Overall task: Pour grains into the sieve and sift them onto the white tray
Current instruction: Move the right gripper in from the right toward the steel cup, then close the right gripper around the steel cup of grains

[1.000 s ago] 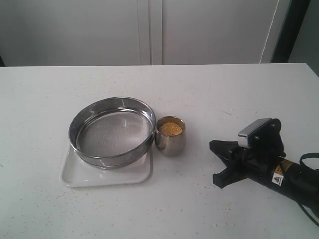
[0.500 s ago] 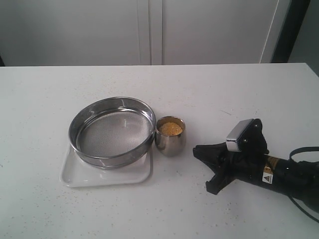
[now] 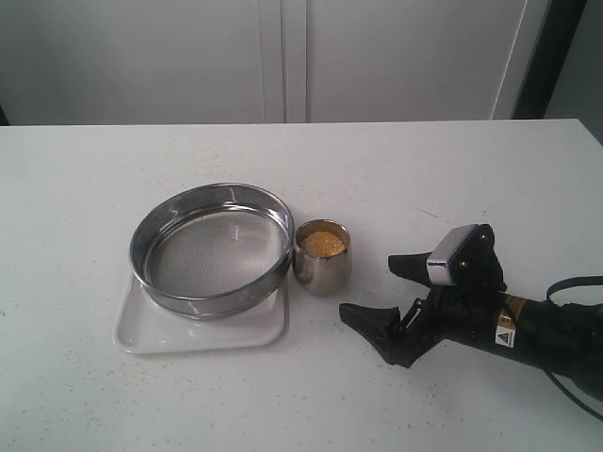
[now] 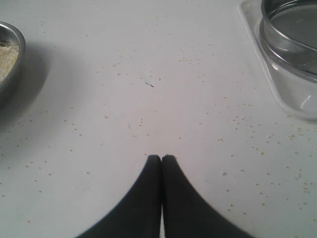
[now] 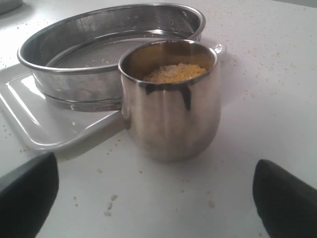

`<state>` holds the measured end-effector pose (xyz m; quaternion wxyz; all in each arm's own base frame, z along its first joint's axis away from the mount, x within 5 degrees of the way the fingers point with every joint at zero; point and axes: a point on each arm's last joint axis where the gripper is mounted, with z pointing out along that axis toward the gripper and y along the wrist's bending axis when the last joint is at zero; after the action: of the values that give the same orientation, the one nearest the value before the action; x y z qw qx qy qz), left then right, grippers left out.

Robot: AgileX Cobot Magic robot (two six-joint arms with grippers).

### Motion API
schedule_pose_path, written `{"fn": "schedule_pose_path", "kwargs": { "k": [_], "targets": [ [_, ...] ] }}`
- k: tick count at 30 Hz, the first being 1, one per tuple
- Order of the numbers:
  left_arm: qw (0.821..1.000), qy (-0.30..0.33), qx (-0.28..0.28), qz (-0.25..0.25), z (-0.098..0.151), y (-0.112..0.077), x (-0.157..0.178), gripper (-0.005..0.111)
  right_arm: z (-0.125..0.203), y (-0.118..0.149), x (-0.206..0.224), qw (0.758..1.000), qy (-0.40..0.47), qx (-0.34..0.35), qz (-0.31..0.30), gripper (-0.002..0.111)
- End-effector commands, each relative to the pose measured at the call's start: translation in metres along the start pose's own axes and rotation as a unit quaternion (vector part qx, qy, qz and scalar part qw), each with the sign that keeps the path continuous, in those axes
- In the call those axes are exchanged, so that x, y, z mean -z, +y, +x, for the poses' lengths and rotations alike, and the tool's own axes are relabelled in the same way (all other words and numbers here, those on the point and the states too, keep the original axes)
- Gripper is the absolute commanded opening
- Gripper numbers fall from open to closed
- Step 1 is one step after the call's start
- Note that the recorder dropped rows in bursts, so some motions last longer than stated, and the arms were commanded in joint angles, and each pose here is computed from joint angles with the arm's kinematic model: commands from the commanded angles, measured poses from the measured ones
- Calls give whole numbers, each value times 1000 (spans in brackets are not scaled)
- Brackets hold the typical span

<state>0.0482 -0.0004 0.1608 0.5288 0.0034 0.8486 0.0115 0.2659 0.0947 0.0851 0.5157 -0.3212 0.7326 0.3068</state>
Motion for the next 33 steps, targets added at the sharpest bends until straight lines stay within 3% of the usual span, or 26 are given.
{"fn": "schedule_pose_path", "kwargs": {
  "k": [1,19,26,33],
  "targets": [
    [1000,6,3,2,3,0,-1,0,-2,-1,-1,1000,-9,4,-1,104],
    [1000,6,3,2,3,0,-1,0,-7,-25,-25,998,-30,53,-8,104],
    [1000,6,3,2,3,0,-1,0,-18,-19,-42,994,-45,94,-39,104],
    [1000,6,3,2,3,0,-1,0,-8,-18,-61,993,-42,92,-54,104]
  ]
}}
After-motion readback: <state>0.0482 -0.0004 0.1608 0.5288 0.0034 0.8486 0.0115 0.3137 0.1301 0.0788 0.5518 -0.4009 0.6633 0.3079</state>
